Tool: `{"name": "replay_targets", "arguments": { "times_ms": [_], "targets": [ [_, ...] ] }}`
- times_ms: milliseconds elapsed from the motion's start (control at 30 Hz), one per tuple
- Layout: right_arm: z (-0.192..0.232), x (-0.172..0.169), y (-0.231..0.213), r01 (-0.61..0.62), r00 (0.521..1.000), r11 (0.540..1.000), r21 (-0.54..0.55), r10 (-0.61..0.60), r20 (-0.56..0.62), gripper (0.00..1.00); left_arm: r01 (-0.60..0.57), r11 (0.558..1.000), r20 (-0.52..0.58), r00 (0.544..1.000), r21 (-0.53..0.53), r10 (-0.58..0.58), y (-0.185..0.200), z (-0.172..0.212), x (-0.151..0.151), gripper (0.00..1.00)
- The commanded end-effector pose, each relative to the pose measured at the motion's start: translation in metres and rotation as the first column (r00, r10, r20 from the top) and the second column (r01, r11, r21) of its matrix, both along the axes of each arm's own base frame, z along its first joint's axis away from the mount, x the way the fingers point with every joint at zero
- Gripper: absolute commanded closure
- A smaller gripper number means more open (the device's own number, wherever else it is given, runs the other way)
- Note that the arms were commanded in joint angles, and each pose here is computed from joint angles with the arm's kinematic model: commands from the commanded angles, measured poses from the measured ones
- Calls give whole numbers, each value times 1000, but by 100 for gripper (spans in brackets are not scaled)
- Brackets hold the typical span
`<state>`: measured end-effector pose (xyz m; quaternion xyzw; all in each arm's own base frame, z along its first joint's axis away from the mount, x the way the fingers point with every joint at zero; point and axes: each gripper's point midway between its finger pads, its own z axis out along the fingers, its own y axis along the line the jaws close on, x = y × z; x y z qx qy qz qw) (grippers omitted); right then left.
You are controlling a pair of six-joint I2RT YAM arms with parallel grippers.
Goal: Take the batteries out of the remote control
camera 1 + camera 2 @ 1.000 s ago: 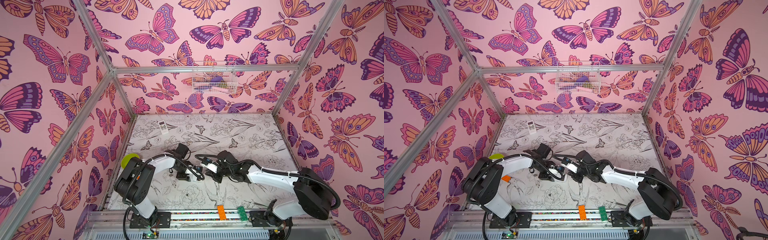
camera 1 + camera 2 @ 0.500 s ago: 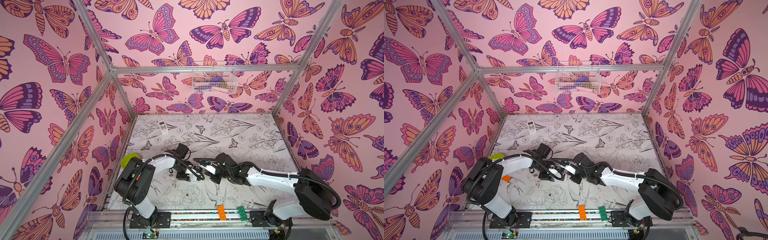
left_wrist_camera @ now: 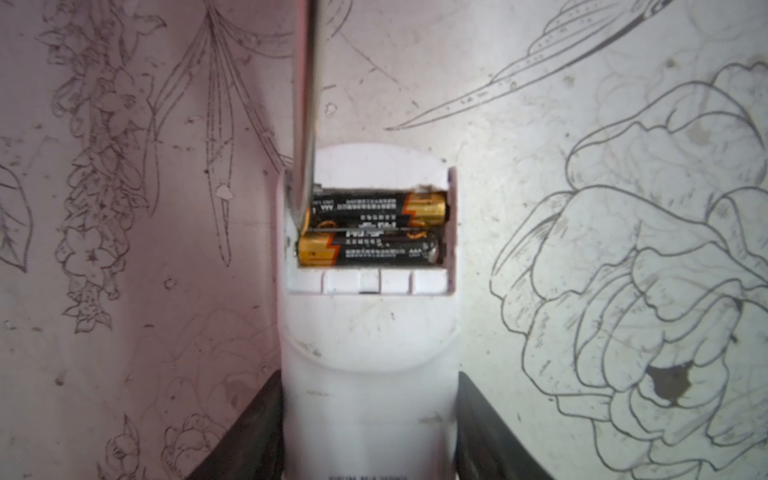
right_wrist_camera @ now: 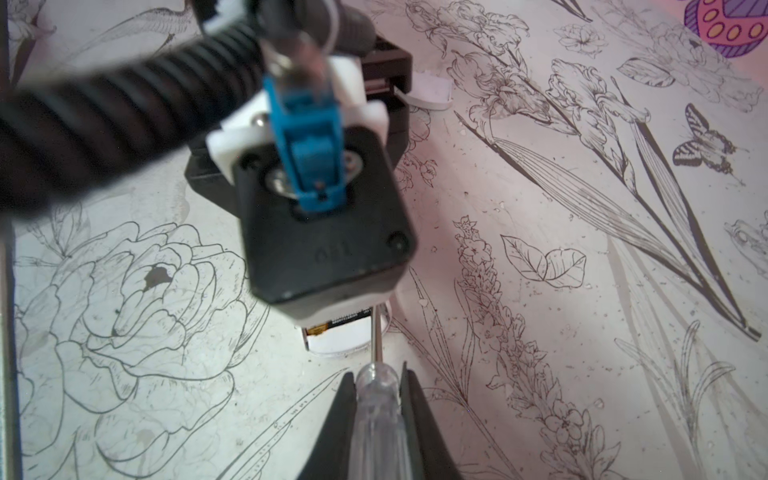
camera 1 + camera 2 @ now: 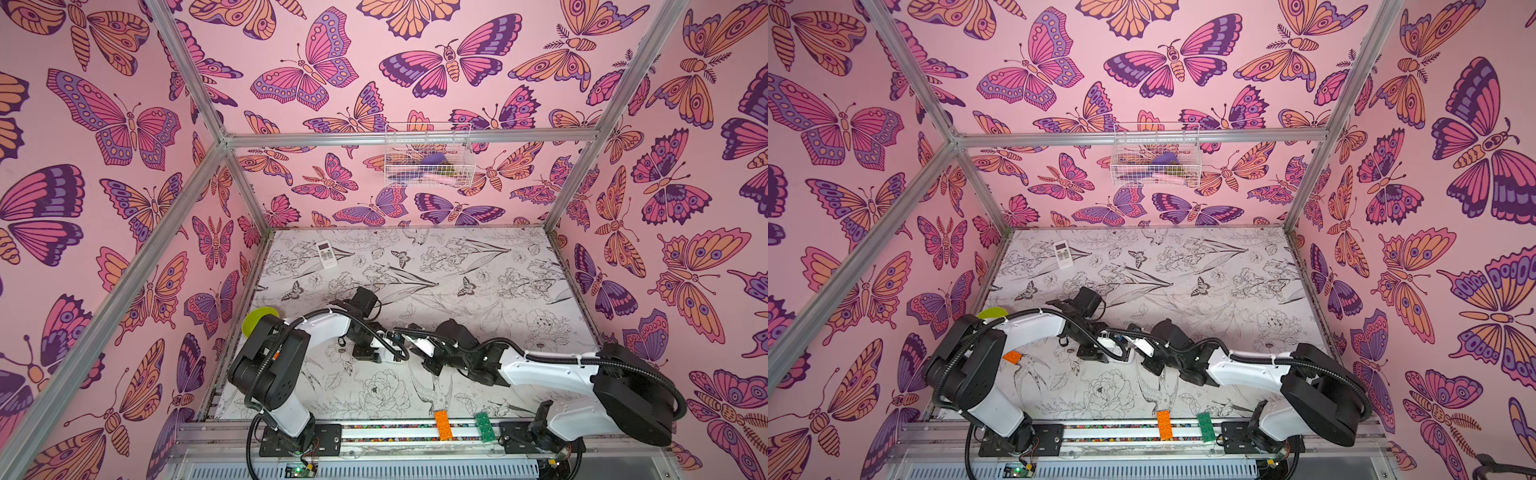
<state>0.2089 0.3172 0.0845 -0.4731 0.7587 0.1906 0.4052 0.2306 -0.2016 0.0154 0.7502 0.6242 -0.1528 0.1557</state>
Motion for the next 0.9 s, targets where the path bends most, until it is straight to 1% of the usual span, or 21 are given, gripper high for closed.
{"name": "replay_targets", "arguments": {
  "times_ms": [0,133,467,567,700,800,867],
  "targets": [
    [14,20,-4,133,990,986,101,-138,40,100,24,999,-31,999,29,-23,3,-14,-13,49],
    [14,23,-8,178,982,972,152,-185,32,100,24,999,-31,999,32,-23,3,-15,-13,49],
    [-6,21,-12,225,974,957,182,-225,-20,100,26,999,-32,999,34,-25,3,-16,-14,49],
    [-17,17,-9,213,977,962,169,-206,-63,100,27,999,-31,999,35,-26,3,-16,-13,49],
    [-31,14,-4,211,970,963,166,-186,-155,100,26,999,-31,999,35,-25,3,-16,-14,49],
    [-35,10,2,182,964,968,172,-141,-225,100,26,999,-31,999,35,-25,3,-16,-13,49],
    [-31,11,4,180,957,964,197,-125,-264,100,27,999,-29,999,36,-26,3,-16,-13,49]
  ]
}}
